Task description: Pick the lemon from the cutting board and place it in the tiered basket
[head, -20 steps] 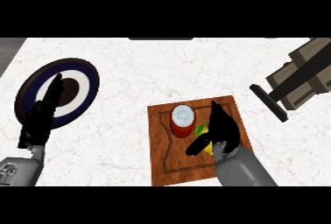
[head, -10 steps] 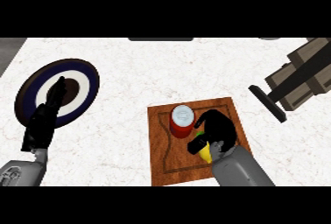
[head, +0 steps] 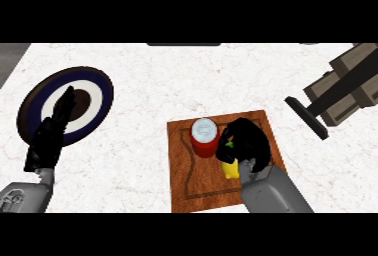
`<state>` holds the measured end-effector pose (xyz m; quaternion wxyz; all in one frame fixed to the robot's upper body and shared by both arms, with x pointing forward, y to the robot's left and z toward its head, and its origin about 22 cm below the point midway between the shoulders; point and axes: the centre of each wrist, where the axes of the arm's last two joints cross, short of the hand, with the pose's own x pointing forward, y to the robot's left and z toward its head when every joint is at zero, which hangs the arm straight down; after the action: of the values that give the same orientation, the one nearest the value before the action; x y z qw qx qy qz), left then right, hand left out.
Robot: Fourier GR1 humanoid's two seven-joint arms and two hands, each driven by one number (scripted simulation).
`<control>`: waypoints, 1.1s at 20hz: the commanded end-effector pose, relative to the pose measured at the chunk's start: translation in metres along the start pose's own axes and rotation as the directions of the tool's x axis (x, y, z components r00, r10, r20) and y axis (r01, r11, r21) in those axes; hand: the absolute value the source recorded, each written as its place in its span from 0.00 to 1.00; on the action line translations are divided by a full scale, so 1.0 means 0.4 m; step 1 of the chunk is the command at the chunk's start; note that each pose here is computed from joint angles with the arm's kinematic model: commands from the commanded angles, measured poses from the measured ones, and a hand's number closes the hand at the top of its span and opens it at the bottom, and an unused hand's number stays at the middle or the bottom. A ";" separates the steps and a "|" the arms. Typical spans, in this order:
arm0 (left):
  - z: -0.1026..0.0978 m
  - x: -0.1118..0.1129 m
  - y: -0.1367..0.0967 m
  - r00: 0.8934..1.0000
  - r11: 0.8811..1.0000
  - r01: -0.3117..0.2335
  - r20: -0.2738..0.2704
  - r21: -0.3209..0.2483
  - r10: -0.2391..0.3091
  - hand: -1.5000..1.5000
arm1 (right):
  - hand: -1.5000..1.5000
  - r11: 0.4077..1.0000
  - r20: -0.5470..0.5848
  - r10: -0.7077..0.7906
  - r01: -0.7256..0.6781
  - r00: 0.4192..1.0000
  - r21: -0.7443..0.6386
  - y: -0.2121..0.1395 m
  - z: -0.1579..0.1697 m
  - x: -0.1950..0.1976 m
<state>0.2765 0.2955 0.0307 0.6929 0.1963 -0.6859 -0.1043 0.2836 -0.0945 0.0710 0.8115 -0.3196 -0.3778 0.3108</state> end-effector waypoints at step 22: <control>-0.025 0.044 -0.044 0.998 0.997 0.013 0.055 -0.070 -0.009 0.50 | 1.00 0.345 -0.169 -0.353 -0.040 0.920 -0.938 -0.803 0.099 0.399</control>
<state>0.2935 0.2735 0.0434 0.6787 0.1676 -0.7020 -0.1357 0.4206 -0.1537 0.3497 0.5559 -0.6925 -0.4593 -0.0220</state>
